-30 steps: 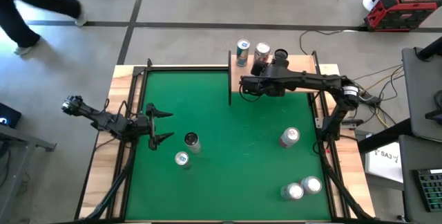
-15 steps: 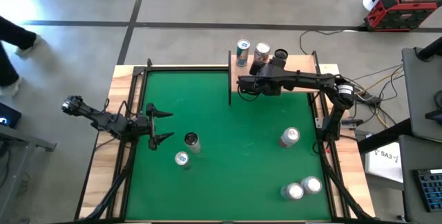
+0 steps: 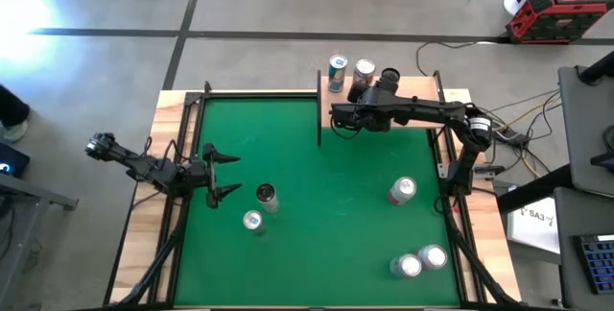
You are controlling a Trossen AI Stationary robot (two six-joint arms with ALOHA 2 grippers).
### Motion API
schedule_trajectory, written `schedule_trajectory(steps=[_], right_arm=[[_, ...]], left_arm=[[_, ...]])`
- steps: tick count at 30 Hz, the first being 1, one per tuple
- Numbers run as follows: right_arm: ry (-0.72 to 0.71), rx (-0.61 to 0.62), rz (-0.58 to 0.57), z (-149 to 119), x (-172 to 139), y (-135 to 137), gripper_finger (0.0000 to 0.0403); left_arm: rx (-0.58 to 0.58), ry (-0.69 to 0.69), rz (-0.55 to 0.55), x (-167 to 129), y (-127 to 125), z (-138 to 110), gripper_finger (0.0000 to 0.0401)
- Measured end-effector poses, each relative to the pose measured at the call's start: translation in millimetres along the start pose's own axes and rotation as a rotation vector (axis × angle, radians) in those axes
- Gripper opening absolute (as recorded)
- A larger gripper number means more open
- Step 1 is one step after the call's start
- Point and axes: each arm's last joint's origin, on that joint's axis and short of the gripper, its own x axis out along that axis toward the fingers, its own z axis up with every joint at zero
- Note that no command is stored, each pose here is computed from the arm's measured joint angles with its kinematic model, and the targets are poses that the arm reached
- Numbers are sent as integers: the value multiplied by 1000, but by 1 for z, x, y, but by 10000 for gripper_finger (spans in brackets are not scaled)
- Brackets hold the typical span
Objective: Place canned beverage on shelf
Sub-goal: Put the top white-yellow soda can on the shelf
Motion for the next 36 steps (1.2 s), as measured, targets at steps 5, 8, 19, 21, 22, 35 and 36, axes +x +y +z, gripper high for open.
schedule_trajectory(steps=[5,8,19,21,22,35,36], right_arm=[[-3,-12,2,0,0,0,252],[-3,-16,2,0,0,0,234],[-16,-83,10,0,-1,0,235],[-19,-93,15,-1,-3,0,235],[-19,-94,16,-1,-3,0,235],[4,-44,14,1,-4,-1,247],[5,-47,14,1,-4,-1,253]], left_arm=[[0,0,0,0,0,0,361],[0,0,0,0,0,0,361],[0,0,0,0,0,0,361],[0,0,0,0,0,0,361],[0,0,0,0,0,0,361],[0,0,0,0,0,0,361],[0,0,0,0,0,0,361]])
